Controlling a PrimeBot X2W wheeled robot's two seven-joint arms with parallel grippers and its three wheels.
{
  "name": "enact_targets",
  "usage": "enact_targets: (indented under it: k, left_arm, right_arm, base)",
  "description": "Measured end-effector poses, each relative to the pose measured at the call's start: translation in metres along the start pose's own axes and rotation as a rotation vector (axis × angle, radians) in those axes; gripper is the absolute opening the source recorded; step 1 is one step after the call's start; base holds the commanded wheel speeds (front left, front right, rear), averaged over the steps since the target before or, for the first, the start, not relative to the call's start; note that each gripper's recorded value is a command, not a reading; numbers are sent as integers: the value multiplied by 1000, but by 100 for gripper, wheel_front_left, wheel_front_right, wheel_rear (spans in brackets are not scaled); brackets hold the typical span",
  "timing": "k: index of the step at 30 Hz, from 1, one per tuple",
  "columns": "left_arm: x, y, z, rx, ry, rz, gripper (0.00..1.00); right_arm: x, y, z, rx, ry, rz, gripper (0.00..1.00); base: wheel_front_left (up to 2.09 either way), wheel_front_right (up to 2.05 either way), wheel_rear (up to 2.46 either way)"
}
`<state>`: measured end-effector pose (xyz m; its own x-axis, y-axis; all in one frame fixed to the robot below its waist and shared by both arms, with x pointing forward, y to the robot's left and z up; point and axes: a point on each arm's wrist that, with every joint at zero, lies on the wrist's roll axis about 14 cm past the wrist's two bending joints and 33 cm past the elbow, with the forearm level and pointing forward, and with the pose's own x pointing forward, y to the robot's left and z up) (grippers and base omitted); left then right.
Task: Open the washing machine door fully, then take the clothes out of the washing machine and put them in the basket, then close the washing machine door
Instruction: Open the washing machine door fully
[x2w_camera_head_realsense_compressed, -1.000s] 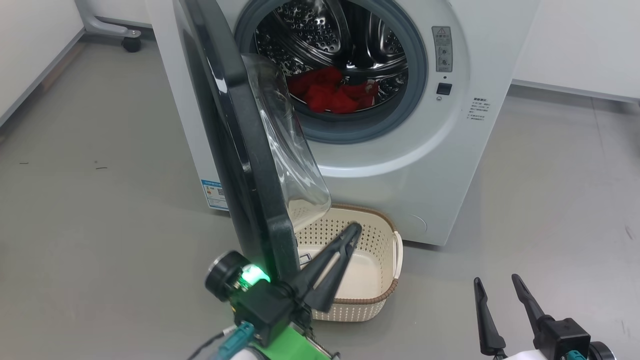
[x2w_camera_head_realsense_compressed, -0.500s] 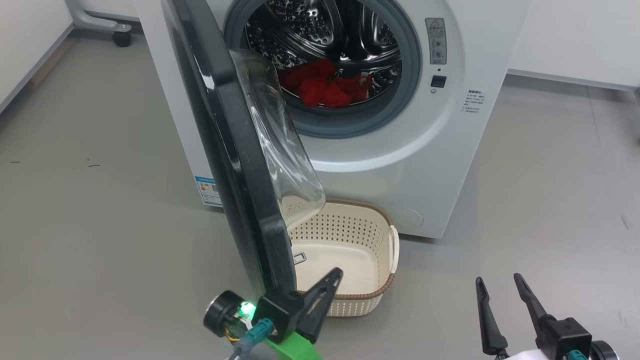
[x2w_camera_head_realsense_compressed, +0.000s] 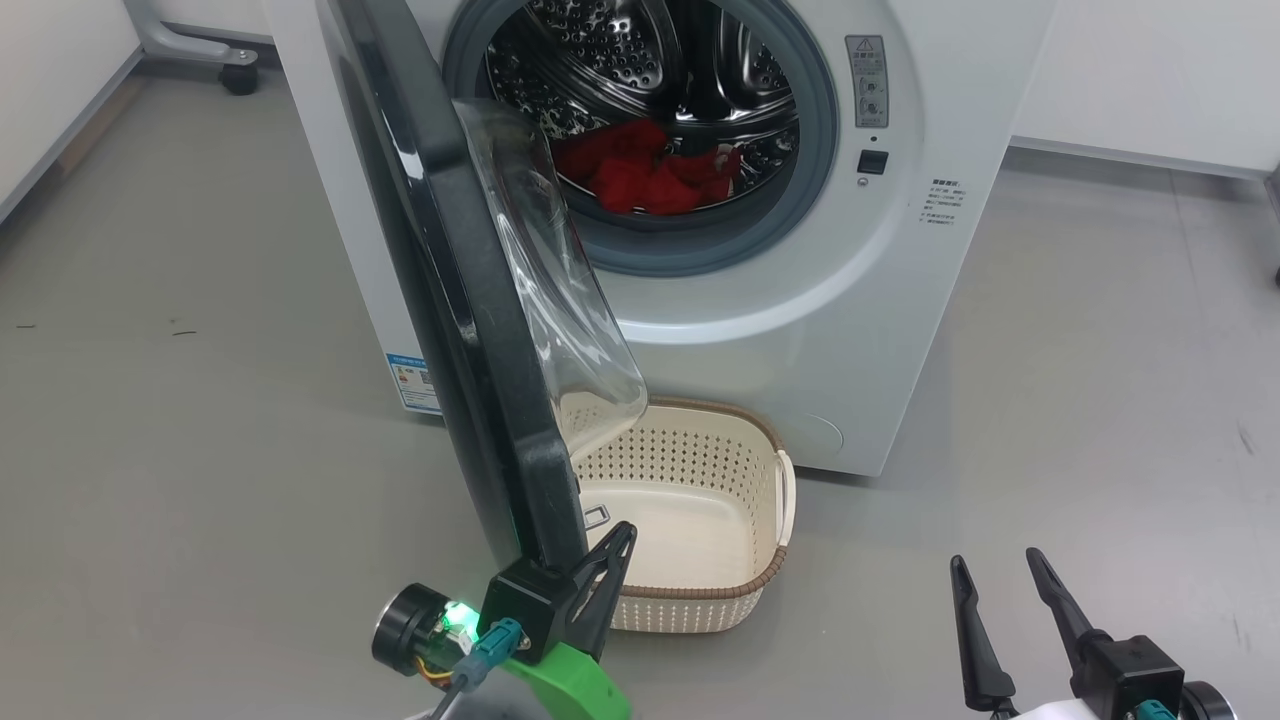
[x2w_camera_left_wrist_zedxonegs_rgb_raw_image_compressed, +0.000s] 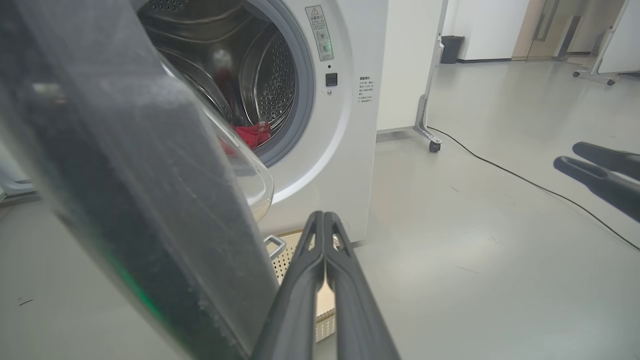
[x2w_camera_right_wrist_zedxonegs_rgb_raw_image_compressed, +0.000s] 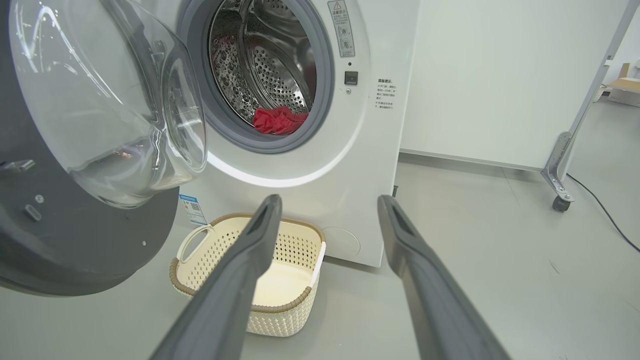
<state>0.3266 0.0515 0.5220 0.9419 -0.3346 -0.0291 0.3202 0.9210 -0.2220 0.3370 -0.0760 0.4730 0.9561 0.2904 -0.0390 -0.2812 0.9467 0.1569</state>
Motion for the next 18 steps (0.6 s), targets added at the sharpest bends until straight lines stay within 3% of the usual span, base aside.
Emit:
enact_targets:
  k: [18]
  left_arm:
    - [-2,19,-4,-7,13,76,0]
  right_arm:
    - [2,-2,1,-1,-2,-2,100]
  base:
    - [0,0,0]
